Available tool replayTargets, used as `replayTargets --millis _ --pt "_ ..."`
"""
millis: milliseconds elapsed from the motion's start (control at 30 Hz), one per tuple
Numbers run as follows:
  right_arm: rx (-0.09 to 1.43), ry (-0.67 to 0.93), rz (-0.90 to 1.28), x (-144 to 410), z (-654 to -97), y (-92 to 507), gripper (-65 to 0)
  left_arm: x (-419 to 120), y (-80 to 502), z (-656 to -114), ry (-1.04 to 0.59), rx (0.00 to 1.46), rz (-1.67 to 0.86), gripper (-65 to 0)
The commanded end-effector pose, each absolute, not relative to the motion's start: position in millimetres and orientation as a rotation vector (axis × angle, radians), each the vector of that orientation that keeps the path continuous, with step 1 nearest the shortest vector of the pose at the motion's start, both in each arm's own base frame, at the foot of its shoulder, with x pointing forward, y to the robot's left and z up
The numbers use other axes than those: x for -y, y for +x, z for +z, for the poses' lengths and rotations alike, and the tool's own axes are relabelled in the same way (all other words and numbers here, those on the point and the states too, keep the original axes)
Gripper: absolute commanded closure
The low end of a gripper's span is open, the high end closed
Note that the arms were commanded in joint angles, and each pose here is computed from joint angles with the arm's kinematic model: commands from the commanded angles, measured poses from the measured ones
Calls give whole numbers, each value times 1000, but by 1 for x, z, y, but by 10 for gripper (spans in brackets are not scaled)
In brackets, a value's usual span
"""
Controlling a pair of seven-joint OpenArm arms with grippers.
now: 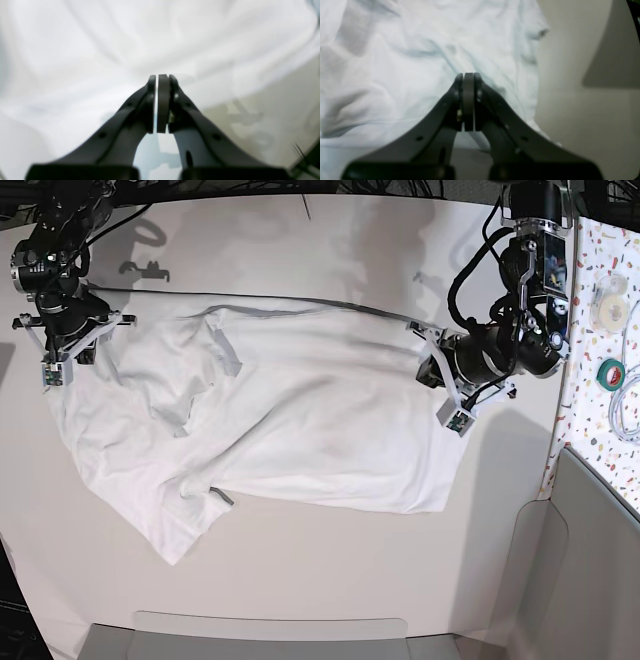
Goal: Layout the t-shirt on the table in an organized manner, then fold the t-shirt properly
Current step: 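Lift the hem with both grippers and fold it toward the collar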
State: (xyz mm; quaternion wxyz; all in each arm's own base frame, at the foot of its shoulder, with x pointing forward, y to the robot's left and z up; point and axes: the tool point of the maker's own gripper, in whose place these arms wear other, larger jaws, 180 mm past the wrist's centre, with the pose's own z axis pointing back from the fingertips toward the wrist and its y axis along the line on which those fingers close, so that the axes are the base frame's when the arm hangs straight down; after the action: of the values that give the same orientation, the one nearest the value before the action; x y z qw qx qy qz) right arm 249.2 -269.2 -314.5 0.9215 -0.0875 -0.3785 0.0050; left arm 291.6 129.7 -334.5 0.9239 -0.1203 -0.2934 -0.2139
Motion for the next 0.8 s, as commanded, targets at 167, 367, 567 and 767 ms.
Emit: replayTargets --millis 167,367,567,767 --pt "768 -248 44 270 -313 250 0 -160 322 -321 -72 646 -439 0" --pt "736 -260 48 275 -319 241 0 -185 323 -345 18 600 -409 0" --pt "677 -231 30 277 -341 236 0 -201 312 -383 41 554 -380 0" --pt "666 -221 31 281 -352 236 0 -210 300 -423 6 497 -330 0"
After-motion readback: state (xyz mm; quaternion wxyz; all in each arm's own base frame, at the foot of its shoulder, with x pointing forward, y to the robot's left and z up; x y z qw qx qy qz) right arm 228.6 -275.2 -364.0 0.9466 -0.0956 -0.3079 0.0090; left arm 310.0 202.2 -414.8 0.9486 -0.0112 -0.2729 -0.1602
